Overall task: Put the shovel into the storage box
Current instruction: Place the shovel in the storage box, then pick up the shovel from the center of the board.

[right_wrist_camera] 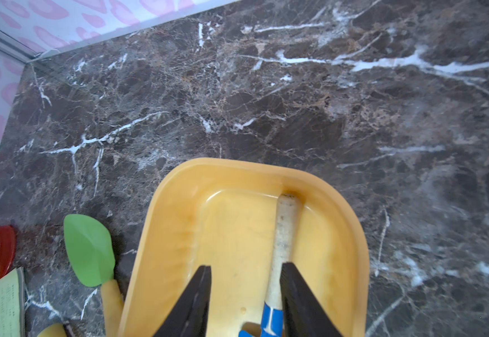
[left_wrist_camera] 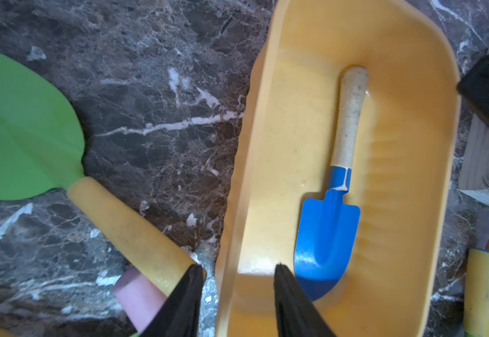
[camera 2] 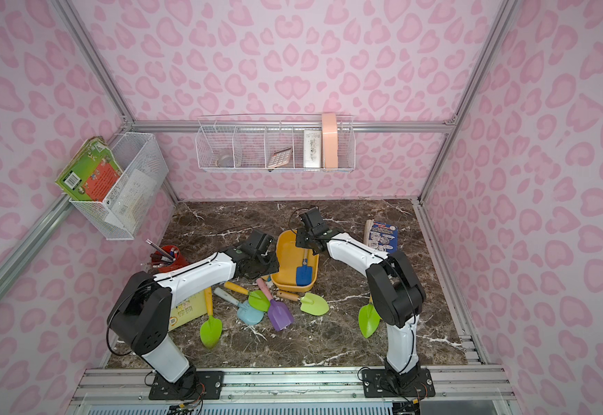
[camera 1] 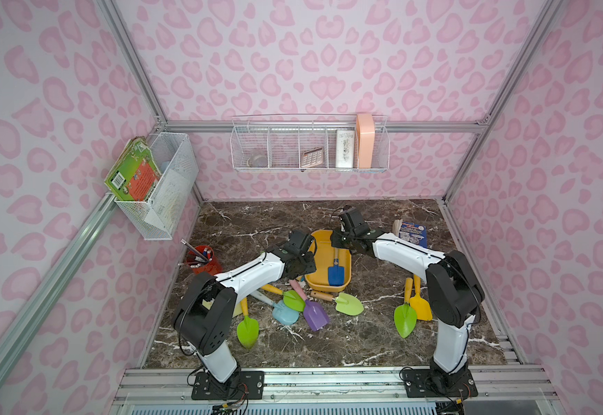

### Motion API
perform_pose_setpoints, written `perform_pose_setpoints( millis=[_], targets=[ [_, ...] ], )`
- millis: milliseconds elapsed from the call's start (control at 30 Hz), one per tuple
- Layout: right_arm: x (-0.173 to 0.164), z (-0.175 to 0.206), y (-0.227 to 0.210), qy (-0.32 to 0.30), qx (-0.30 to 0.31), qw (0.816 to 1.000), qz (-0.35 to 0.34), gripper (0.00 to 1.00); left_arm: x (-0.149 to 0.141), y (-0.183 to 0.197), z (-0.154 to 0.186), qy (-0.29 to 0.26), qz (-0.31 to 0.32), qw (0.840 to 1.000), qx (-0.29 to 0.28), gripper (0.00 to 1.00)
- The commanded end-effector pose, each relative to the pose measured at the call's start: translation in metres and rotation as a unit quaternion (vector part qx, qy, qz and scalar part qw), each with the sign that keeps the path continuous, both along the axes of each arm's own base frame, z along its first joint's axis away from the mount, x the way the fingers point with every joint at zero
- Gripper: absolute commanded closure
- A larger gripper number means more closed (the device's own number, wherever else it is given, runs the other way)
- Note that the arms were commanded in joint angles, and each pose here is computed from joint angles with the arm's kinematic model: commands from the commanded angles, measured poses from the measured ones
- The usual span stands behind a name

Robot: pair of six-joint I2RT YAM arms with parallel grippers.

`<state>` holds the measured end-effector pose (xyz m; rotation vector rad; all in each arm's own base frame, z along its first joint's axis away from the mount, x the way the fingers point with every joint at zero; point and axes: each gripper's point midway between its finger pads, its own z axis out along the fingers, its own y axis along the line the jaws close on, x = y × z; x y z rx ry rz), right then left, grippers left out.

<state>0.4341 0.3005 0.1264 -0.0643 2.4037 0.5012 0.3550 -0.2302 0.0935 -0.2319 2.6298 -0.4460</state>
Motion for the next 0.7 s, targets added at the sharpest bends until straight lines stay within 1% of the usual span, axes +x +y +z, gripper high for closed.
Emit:
perform_pose_setpoints(
  millis=[0,100,133,167,300,333,400,467,533,633,667],
  targets=[
    [-0.007,0.013,-0.002,-0.013,-0.003,1.0,0.014,0.57,-0.004,0.001,0.018,-0.011,-0.023,1.0,0.006,0.52],
    [-0.014,0.029,-0.003,-0.03,-0.002,0.999,0.025,0.57,-0.009,0.006,0.036,-0.027,-0.033,0.999,0.008,0.49],
    [-0.022,0.02,-0.008,-0.023,-0.01,0.999,0.03,0.57,-0.011,0.008,0.042,-0.031,-0.035,0.999,0.009,0.49],
    [-0.026,0.023,-0.009,-0.027,-0.009,0.999,0.036,0.56,-0.015,0.011,0.047,-0.035,-0.04,0.999,0.011,0.47],
    [-0.046,0.034,-0.008,-0.047,0.013,0.996,0.073,0.55,-0.033,0.029,0.063,-0.045,-0.043,0.998,0.028,0.44],
    [-0.051,0.037,-0.008,-0.052,0.016,0.995,0.08,0.55,-0.037,0.033,0.065,-0.046,-0.043,0.997,0.033,0.44],
    [-0.062,0.043,-0.008,-0.064,0.021,0.993,0.094,0.52,-0.05,0.047,0.069,-0.045,-0.034,0.997,0.047,0.41],
    [-0.073,0.047,-0.005,-0.073,0.026,0.991,0.112,0.52,-0.062,0.063,0.071,-0.042,-0.023,0.997,0.064,0.39],
    [-0.084,0.05,-0.004,-0.081,0.035,0.988,0.127,0.5,-0.074,0.072,0.072,-0.041,-0.026,0.996,0.072,0.36],
    [-0.103,0.058,0.002,-0.092,0.071,0.979,0.165,0.49,-0.091,0.085,0.07,-0.036,-0.025,0.996,0.077,0.34],
    [-0.109,0.06,0.004,-0.093,0.085,0.976,0.18,0.49,-0.096,0.092,0.071,-0.036,-0.02,0.996,0.081,0.32]
  ],
)
